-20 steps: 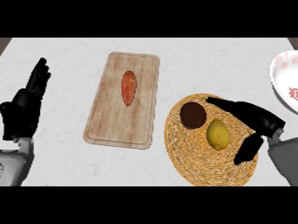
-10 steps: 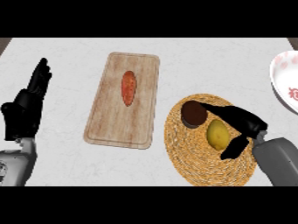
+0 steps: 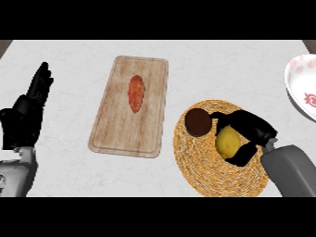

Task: Pick the lemon from the placemat and place it in the bowl

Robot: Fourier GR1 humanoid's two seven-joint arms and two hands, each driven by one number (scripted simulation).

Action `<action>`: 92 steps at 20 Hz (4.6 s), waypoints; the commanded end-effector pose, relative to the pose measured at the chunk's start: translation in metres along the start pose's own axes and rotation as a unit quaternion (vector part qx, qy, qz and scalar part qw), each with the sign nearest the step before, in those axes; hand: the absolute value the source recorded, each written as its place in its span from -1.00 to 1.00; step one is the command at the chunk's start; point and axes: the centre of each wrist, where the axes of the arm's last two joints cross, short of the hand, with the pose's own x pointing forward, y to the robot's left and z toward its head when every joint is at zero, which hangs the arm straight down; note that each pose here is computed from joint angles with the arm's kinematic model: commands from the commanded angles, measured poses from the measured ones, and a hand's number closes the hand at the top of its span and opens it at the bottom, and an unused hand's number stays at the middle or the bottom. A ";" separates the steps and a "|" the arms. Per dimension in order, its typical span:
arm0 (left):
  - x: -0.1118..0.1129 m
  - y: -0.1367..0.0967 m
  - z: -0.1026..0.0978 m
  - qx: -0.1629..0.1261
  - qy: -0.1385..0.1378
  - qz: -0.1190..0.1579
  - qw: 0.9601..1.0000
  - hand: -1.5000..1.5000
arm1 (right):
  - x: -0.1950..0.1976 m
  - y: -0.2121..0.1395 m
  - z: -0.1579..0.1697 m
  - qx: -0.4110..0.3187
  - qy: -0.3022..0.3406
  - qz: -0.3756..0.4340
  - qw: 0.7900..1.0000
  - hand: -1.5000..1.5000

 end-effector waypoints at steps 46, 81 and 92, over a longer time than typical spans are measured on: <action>0.005 0.001 0.009 -0.015 -0.013 0.005 1.000 0.00 | -0.014 -0.105 0.159 -0.513 0.114 -0.183 0.831 1.00; 0.013 -0.014 0.000 -0.028 -0.018 0.011 0.999 0.00 | -0.178 -0.127 0.152 -0.559 0.133 -0.207 0.791 -1.00; 0.011 -0.003 -0.005 -0.014 -0.020 0.005 1.000 0.00 | -0.203 -0.116 0.258 -0.556 0.087 -0.292 0.773 -1.00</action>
